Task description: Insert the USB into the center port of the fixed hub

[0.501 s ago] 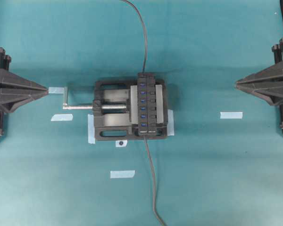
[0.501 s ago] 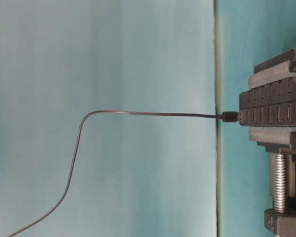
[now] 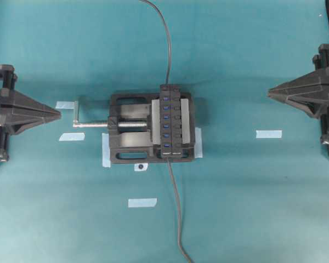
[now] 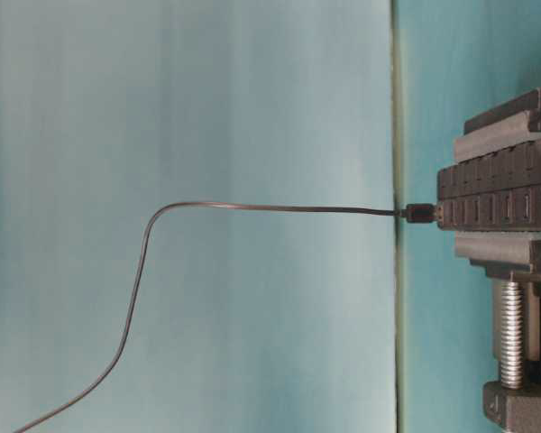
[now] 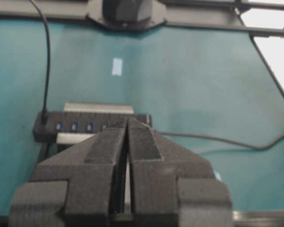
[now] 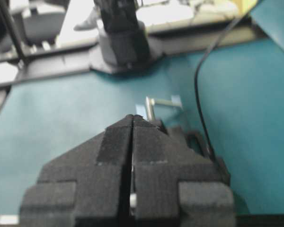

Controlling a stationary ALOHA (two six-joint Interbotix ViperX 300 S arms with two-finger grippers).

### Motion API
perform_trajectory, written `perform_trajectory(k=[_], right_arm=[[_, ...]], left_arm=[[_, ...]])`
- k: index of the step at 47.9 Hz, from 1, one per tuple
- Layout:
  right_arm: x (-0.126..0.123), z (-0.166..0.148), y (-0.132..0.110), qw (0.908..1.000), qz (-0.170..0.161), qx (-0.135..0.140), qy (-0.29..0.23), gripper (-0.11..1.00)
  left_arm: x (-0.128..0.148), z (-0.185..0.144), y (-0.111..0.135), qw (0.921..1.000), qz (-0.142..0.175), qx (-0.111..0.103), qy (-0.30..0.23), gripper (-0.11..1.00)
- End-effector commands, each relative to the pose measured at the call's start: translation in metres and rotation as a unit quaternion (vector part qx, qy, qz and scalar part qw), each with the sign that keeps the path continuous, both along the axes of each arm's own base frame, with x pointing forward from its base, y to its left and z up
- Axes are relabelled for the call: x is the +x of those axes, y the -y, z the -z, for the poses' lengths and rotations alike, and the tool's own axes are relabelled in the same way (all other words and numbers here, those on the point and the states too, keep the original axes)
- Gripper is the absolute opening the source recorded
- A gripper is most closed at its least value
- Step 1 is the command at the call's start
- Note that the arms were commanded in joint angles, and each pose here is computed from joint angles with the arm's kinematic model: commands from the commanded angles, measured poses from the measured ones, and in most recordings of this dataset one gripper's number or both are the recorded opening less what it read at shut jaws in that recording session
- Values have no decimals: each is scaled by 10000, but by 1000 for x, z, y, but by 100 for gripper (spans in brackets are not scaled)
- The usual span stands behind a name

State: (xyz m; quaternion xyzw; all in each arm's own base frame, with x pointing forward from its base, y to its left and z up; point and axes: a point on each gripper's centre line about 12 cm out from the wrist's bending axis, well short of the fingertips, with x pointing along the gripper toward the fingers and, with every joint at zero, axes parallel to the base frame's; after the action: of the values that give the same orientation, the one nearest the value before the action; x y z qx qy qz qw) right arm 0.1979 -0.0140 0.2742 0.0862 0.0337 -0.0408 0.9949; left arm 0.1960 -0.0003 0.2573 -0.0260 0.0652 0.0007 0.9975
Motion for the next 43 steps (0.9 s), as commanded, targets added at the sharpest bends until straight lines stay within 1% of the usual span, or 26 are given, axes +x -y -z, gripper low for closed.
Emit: perform_trajectory(k=[1, 6, 11, 18, 24, 33, 38, 43], right_arm=[[3, -4, 5, 9998, 124, 77, -146, -1], [6, -4, 11, 9988, 242, 117, -418, -1], [11, 1, 15, 9959, 322, 165, -834, -1], [21, 4, 17, 9910, 293, 174, -1292, -1], [31, 6, 18, 9869, 278, 141, -1585, -1], [47, 12, 23, 9762, 274, 49, -2150, -1], [55, 15, 28, 9697, 332, 71, -2419, -1], [61, 16, 33, 9653, 389, 119, -2579, -1]], left_arm=[[3, -7, -1, 10000, -17, -8, -23, 0], [2, -4, 0, 9997, -8, 0, -230, 0], [2, -3, -1, 9995, -17, 0, -314, 0], [2, -2, 0, 9994, -9, 1, -345, 0], [2, -1, 0, 9992, -9, 1, -391, 0], [1, 5, 0, 9980, -13, -14, -636, 0], [0, 6, 0, 9972, -14, -14, -751, 0], [-1, 7, 0, 9970, -14, -14, -774, 0]])
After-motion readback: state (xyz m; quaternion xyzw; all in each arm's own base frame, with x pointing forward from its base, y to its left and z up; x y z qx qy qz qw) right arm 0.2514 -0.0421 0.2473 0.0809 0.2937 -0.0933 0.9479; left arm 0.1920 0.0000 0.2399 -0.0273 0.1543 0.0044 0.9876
